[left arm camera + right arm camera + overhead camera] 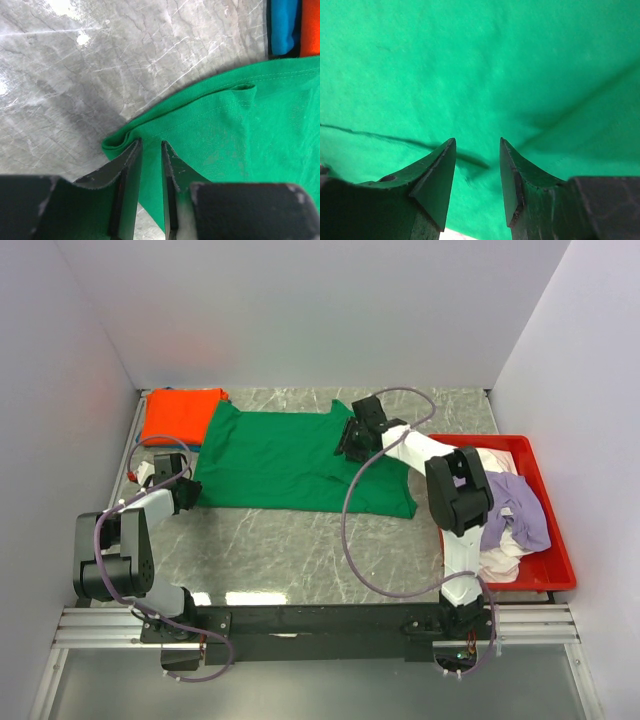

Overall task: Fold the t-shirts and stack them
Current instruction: Fold the tshirt

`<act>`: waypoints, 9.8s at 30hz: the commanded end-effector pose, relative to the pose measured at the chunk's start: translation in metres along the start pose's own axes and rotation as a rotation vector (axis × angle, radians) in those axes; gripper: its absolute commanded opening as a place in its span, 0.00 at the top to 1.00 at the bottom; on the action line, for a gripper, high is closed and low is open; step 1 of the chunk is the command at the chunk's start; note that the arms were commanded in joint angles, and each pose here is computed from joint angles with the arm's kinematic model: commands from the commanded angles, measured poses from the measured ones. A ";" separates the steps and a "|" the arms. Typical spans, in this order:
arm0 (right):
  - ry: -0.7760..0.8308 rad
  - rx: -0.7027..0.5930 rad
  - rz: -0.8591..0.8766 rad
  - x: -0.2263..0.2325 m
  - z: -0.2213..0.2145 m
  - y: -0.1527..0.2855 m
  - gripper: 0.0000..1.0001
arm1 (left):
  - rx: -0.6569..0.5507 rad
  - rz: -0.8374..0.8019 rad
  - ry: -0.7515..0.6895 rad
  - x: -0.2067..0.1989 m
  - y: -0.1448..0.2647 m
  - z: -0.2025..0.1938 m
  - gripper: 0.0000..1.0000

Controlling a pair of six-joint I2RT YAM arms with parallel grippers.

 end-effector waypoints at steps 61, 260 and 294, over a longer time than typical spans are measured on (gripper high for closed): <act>-0.031 -0.050 -0.015 -0.025 -0.021 0.023 1.00 | 0.003 -0.037 -0.009 -0.005 -0.006 0.001 0.75; -0.316 -0.325 0.107 -0.179 -0.099 0.237 1.00 | -0.234 -0.018 0.224 0.077 0.144 -0.005 0.98; 0.126 -0.258 0.089 -0.008 0.076 0.125 0.41 | -0.213 0.023 -0.162 -0.095 0.052 0.094 0.50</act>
Point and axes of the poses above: each gripper's point midway between its finger pads, its own y axis back along the fingers, its own x axis along the line the jaws close on, z = x × y, the point moved 1 cm from there along y, back along the fingers, and after that the axes turned 12 degrees about -y, right-handed, at the moved point
